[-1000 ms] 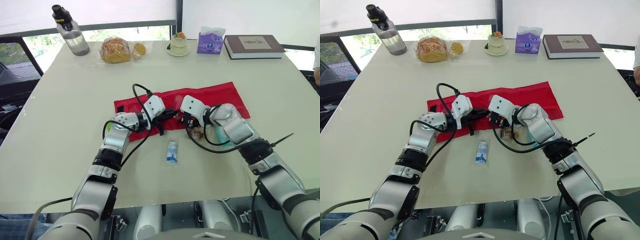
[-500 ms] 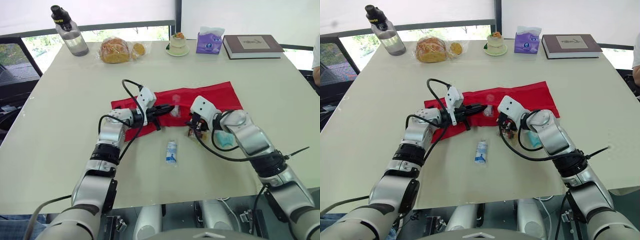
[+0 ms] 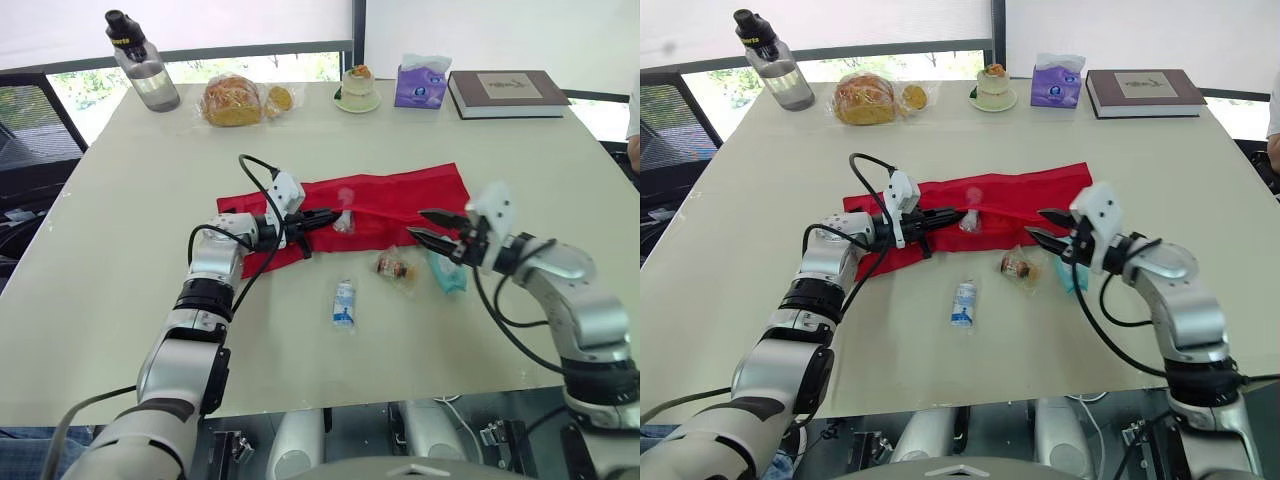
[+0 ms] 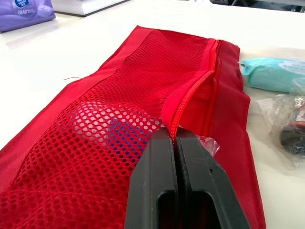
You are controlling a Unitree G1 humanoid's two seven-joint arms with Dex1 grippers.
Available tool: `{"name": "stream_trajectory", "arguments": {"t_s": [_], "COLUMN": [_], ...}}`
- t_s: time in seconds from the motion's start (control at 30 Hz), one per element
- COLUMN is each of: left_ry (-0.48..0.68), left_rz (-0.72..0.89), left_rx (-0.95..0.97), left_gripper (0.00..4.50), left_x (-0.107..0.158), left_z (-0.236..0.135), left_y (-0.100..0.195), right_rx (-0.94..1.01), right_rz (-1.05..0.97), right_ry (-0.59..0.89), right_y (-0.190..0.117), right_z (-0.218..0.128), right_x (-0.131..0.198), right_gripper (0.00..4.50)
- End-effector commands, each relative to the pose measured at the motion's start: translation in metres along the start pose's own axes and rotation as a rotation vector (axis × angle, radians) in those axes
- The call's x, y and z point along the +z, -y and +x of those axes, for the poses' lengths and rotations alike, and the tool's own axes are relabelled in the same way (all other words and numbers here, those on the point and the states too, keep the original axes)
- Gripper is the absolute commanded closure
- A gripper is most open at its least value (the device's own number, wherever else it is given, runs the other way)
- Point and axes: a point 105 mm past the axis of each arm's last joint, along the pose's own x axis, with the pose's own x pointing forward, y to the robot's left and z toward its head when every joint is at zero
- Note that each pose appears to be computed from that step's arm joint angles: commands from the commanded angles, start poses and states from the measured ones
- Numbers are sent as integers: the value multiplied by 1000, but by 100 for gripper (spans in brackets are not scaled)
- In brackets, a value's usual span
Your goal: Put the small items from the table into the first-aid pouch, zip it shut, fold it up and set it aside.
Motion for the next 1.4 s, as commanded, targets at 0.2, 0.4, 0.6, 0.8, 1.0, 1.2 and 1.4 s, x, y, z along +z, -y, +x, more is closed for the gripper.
{"name": "stream_trajectory", "arguments": {"t_s": [0.2,0.4,0.6,0.8,1.0,1.2,1.4], "left_ry": [8,2,-8,-8,-13,-27,-41], "left_rz": [64,76,88,98,111,118,123], "left_rx": [-3,-3,-4,-7,-6,-21,-47], "left_gripper": [450,450,450,450,450,450,450], "left_x": [6,6,6,7,10,10,9], "left_z": [-7,-9,-11,-8,-8,-8,-7], "left_y": [-2,-4,-7,-8,-10,-10,-6], "right_rx": [134,143,137,124,156,294,456], "right_rz": [22,-2,-53,-88,-95,-149,-286], "right_ry": [55,43,15,-4,-39,-71,-128], "right_y": [-16,-17,-19,-24,-43,-69,-78], "right_z": [-70,-102,-120,-107,-69,-25,22], "right_x": [27,45,63,60,46,25,3], "right_gripper": [13,13,13,13,13,13,13]}}
